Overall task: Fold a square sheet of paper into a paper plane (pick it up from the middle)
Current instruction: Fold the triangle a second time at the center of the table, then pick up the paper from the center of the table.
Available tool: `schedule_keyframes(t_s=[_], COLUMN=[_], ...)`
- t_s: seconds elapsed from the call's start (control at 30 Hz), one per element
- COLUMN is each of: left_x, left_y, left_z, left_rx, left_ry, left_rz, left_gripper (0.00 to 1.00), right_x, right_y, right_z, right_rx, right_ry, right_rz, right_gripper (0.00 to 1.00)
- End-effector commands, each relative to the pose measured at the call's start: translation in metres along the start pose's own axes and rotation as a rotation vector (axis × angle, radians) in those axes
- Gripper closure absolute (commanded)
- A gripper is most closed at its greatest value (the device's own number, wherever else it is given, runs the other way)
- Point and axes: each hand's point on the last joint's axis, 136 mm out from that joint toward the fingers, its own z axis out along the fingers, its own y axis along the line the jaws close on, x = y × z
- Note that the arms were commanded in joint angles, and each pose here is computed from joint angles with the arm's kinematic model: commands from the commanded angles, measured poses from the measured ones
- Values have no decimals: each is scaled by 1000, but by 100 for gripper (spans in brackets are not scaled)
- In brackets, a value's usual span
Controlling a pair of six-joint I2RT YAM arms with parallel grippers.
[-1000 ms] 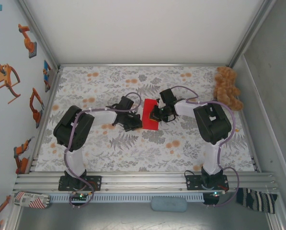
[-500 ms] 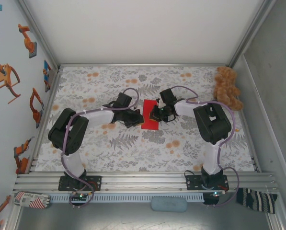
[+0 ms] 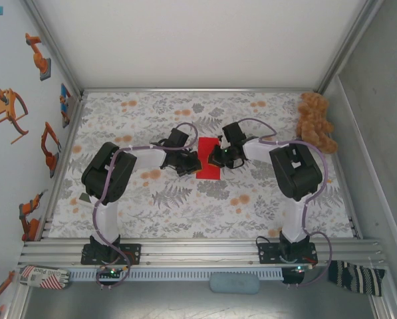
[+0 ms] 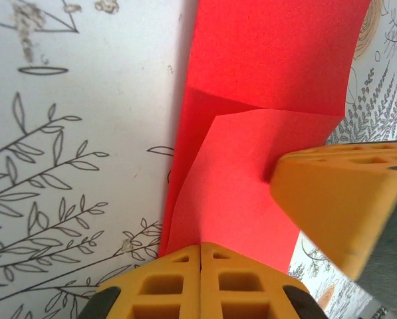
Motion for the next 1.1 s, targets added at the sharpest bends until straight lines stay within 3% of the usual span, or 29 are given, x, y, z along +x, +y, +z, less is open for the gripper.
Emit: schedule_keyframes(t_s=[0.0, 0.2, 0.27, 0.3, 1.07], left_x=[13, 15, 16, 15, 18], left_y=[33, 33, 33, 32, 27], left_z=[9, 10, 9, 8, 7], left_rx=[-90, -78, -76, -72, -45], left_ry=[26, 27, 28, 27, 42], left_rz=[-58, -76, -83, -86, -121], left_gripper=[100, 100, 100, 100, 100], right_x=[-21, -15, -14, -13, -22], right_y=[21, -3, -9, -11, -24], right_z=[-38, -45, -42, -41, -12], right_rx=[-27, 62, 73, 77, 89], right_ry=[-147, -191, -189, -187, -141], right_rz=[-20, 49, 71, 79, 149], right_gripper=[91, 71, 58, 58, 77])
